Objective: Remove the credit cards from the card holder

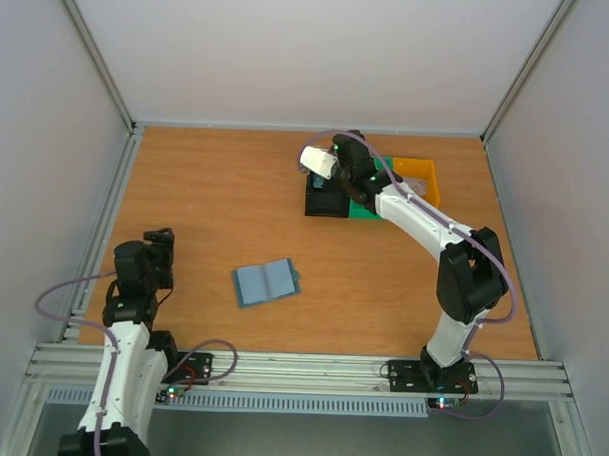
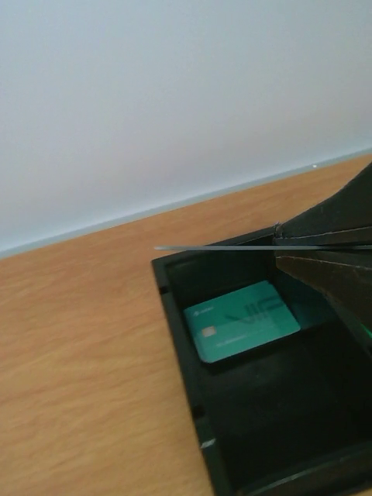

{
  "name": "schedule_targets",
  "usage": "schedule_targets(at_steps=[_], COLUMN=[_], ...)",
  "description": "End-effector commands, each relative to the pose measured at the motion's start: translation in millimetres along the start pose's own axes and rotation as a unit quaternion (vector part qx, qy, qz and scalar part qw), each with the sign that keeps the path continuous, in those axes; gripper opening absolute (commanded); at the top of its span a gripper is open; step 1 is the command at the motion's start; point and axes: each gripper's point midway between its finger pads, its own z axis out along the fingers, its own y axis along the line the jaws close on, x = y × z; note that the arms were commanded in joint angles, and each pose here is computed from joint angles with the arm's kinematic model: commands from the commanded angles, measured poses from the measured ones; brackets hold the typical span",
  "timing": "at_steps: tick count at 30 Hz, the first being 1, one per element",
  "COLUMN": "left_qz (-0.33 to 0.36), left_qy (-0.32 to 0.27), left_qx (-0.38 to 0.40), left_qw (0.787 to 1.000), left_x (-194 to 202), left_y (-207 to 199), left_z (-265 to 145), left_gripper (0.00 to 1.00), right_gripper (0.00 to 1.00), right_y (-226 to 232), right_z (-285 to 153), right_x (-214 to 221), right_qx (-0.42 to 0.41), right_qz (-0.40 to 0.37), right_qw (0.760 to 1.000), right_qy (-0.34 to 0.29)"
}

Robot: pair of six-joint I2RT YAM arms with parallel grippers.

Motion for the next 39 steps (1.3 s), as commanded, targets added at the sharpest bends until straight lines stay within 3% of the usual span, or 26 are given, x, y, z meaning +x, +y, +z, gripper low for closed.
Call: schedule_targets(at_steps=[1,5,7,11,17,27,39], left_qz=[0.212,0.396,0.415,0.415,0.416,0.405,0.4], left_qy=[-0.133,-0.172,-0.171,-0.139,-0.138,-0.129,-0.128], left_qx=[0.069,0.118,0.114,0.091,0.064,0.057,0.053], left_qw=[0.966,0.894,0.886,0.895,0.897,0.903,0.906], left_x=[-48.4,-48.0,-47.4,-41.8,-45.7,-45.2,-46.0], left_y=[-54.5,-91.3,-87.2,-67.1,-52.8,-46.9,-44.7], left_z=[-19.6,-25.3,-20.6,-7.5,0.2,6.9,7.9], left_gripper=[0.99,0.99,0.99,0.99,0.99,0.99,0.99], right_gripper=[0.01,0.01,0.01,0.01,0.01,0.01,0.03], right_y=[1.3,1.6,7.4,20.1,25.1,18.3,22.1], right_z=[21.1,42.3,51.1,67.5,90.5,125.7,137.6], right_x=[12.4,28.5,33.8,42.4,62.3,83.0,87.9], right_qx=[-0.032,-0.049,-0.061,-0.092,-0.084,-0.044,-0.051], right_qz=[-0.021,-0.033,-0.047,-0.062,-0.089,-0.137,-0.156], right_qw=[0.999,0.998,0.997,0.994,0.991,0.985,0.981], right_qy=[-0.006,0.003,0.011,0.016,0.053,0.091,0.101])
